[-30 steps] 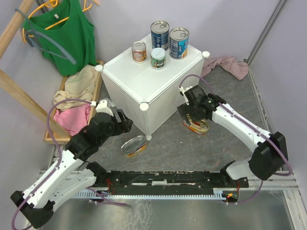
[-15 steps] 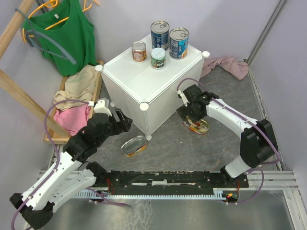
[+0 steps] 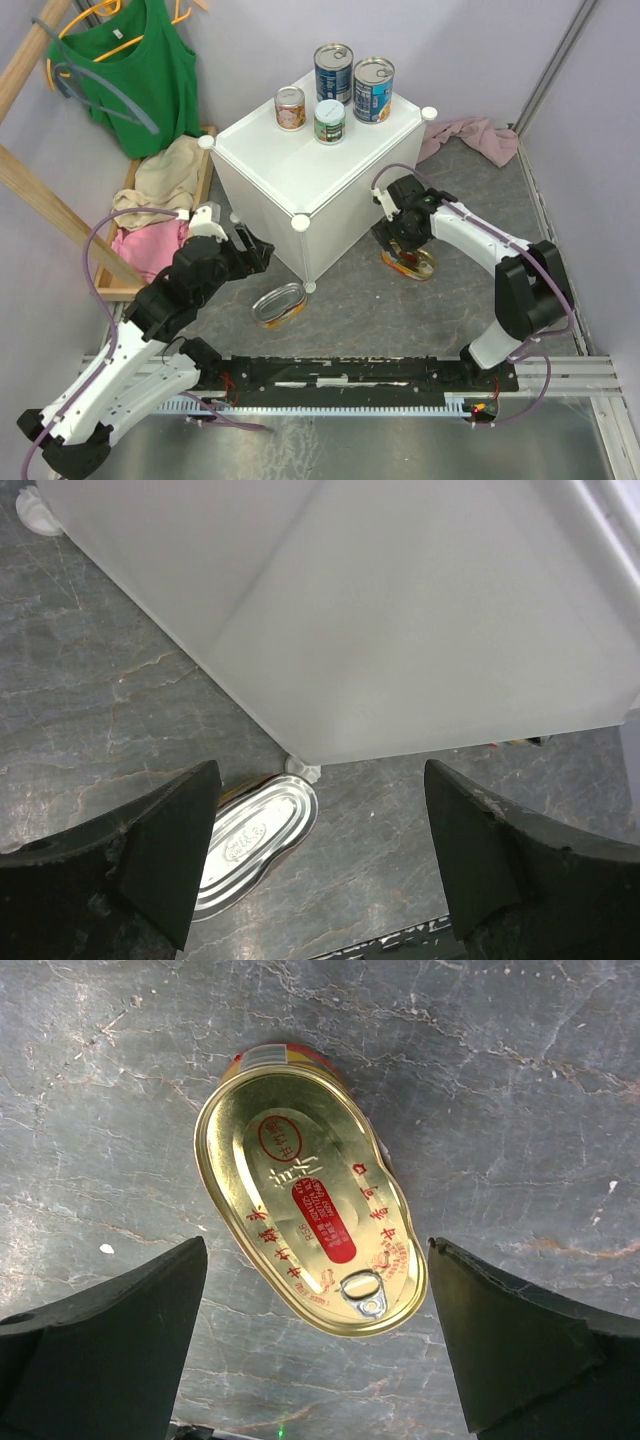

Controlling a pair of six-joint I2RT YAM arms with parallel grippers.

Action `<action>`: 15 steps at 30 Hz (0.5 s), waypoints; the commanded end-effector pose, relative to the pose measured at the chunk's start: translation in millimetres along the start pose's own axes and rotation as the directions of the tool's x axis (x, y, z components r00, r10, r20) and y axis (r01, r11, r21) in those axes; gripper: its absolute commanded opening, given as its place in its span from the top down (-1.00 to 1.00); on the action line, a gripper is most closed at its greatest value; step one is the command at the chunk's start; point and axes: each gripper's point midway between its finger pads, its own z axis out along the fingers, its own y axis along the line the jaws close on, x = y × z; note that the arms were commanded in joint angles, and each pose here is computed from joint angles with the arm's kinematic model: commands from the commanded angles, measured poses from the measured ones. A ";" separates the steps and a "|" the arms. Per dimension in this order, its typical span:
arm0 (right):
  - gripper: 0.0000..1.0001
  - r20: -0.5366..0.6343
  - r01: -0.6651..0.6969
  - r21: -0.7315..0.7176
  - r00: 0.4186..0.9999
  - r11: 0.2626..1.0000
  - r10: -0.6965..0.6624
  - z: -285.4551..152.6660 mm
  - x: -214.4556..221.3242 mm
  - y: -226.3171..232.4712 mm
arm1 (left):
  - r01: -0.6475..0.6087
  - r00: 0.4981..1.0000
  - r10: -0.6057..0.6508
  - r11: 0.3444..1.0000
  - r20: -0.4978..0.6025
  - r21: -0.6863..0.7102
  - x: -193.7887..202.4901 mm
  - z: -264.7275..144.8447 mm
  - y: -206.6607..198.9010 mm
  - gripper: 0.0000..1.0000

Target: Place and organize the canned foods onto the counter

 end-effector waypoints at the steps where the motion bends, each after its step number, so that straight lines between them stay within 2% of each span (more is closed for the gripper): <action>1: -0.99 0.009 0.018 -0.025 1.000 1.000 -0.018 8.7 -3.4 1.2 | 0.044 0.995 -0.049 0.998 0.085 0.050 -30.7 -9.0 -18.7 -0.79; 15: -1.00 -0.042 -0.003 -0.057 0.999 0.998 0.001 24.0 6.0 0.3 | 0.044 0.994 -0.050 0.997 0.095 0.065 -36.8 -12.3 -23.6 -0.79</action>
